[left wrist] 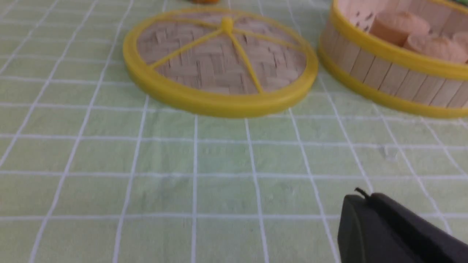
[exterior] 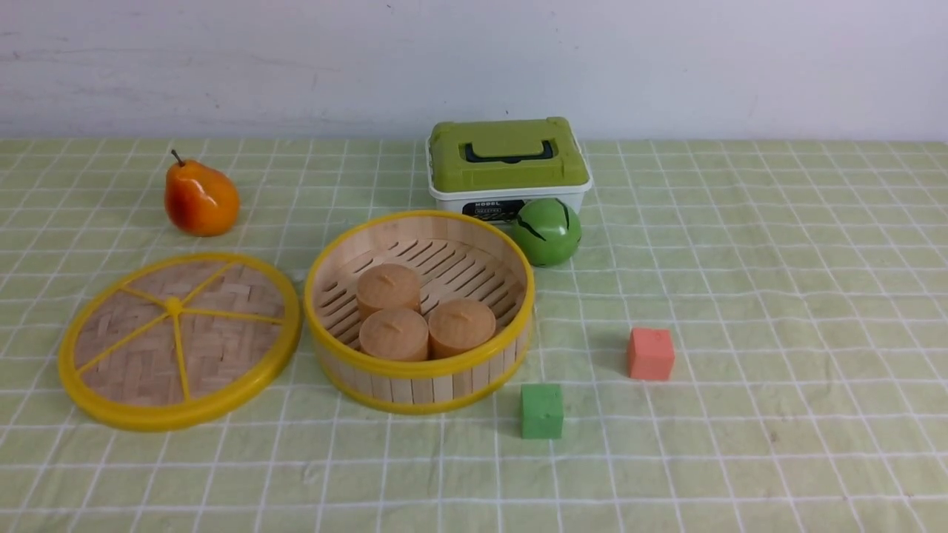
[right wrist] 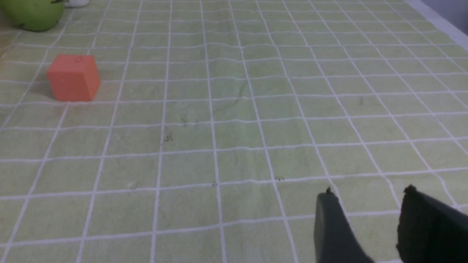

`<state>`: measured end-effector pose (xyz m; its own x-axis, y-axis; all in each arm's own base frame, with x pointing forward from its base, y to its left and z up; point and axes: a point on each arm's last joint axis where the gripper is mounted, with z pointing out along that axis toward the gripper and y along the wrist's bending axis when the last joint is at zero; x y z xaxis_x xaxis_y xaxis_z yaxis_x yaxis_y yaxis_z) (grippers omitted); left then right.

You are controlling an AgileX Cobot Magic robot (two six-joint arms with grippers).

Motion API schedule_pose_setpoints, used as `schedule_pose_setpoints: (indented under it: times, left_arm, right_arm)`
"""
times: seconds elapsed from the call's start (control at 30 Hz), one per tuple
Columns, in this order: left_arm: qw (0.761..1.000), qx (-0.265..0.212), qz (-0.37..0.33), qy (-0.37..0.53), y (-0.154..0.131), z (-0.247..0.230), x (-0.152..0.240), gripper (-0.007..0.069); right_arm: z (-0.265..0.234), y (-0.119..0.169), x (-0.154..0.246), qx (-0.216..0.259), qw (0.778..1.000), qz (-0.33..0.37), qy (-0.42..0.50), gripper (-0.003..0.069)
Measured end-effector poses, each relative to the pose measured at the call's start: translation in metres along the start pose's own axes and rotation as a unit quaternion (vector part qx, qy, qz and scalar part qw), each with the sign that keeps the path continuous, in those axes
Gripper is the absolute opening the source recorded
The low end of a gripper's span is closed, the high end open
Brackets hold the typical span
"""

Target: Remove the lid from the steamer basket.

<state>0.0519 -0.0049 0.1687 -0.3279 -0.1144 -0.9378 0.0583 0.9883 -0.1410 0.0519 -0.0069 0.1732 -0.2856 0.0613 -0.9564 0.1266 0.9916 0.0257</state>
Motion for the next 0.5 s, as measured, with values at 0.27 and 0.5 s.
schedule_pose_setpoints:
  times: [0.27, 0.5]
  left_arm:
    - [1.0, 0.004, -0.002, 0.005, -0.0007, 0.0001, 0.0011, -0.0013]
    - [1.0, 0.007, -0.009, 0.005, -0.0012, 0.0001, 0.0012, -0.0013]
  right_arm:
    - [0.0, 0.0, 0.0, 0.0, 1.0, 0.0, 0.0, 0.0241]
    - [0.0, 0.0, 0.0, 0.0, 1.0, 0.0, 0.0, 0.0241]
